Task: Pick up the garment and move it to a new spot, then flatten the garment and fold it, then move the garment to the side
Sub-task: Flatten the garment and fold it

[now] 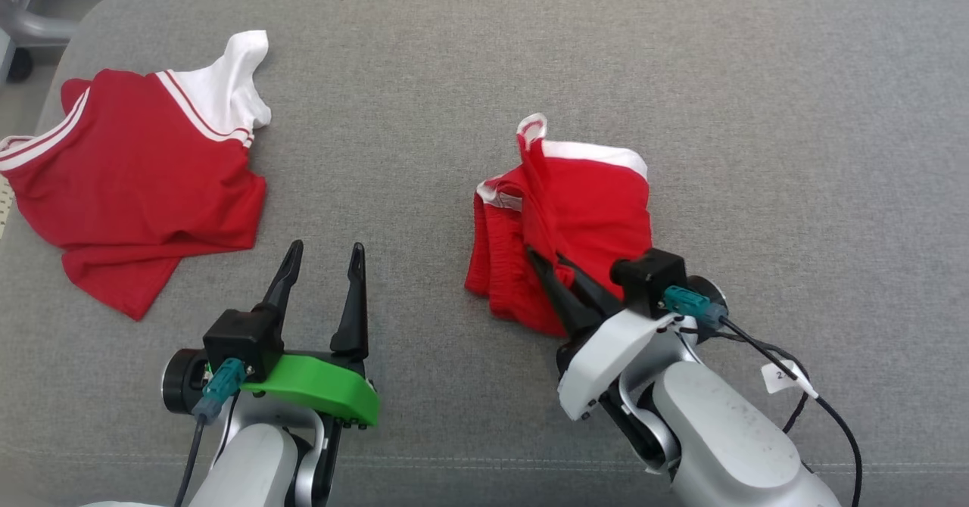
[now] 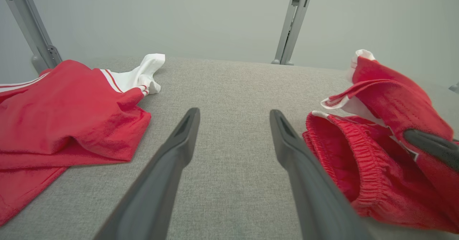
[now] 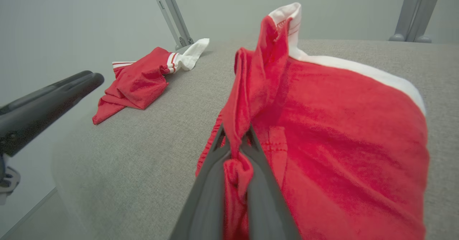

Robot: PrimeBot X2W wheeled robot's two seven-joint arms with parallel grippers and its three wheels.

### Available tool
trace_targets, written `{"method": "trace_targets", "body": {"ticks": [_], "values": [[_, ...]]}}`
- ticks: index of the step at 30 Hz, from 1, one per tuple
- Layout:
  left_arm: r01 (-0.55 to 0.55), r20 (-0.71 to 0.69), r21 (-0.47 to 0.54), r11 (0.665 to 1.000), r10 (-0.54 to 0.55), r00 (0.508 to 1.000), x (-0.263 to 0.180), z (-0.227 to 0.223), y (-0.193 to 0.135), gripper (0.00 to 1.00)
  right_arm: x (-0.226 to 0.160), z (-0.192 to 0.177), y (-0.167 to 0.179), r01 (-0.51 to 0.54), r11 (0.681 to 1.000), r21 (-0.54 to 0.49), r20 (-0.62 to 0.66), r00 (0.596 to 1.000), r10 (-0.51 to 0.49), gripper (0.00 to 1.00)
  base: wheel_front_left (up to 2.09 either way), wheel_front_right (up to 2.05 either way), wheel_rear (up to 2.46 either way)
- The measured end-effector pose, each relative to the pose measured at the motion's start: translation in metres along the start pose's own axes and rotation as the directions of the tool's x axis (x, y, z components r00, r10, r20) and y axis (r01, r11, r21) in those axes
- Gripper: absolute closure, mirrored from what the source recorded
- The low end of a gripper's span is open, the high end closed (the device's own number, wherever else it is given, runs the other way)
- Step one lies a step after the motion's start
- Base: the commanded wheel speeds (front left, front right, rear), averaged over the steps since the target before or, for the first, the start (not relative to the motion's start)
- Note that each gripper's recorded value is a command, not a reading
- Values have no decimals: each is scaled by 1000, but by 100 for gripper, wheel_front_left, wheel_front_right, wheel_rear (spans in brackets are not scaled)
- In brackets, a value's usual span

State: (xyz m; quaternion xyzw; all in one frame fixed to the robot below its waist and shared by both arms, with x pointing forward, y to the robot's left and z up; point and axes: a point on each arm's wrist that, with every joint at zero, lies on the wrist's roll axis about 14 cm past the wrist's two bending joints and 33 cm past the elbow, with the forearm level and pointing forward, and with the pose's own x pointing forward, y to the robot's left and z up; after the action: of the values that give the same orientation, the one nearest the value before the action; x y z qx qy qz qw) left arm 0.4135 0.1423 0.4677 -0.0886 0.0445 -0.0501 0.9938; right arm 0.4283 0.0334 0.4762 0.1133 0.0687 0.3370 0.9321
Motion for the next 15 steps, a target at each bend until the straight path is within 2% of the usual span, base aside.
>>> {"method": "trace_targets", "body": {"ticks": [4, 5, 6, 7, 11, 15], "values": [[-15, -5, -3, 1000, 15, 1000, -4, -2, 3, 0, 6, -18, 19, -60, 998, 23, -60, 996, 61, 100, 0, 0, 0], [-20, -8, -3, 1000, 20, 1000, -4, -3, 5, 0, 7, -21, 22, -70, 997, 26, -68, 995, 72, 73, 0, 0, 0], [-24, -10, -3, 1000, 24, 1000, -5, -4, 6, 0, 8, -23, 24, -78, 997, 28, -73, 994, 80, 8, 0, 0, 0], [-26, -13, -2, 1000, 26, 1000, -5, -5, 7, 0, 9, -23, 26, -87, 996, 36, -72, 993, 89, 0, 0, 0, 0], [-28, -14, -3, 1000, 28, 1000, -5, -6, 8, 0, 12, -22, 38, -129, 991, 24, -66, 989, 130, 0, 0, 0, 0], [-23, -14, 1, 1000, 23, 1000, -4, -5, 6, 0, 11, -13, 58, -198, 979, -42, -30, 980, 197, 0, 0, 0, 0]]}}
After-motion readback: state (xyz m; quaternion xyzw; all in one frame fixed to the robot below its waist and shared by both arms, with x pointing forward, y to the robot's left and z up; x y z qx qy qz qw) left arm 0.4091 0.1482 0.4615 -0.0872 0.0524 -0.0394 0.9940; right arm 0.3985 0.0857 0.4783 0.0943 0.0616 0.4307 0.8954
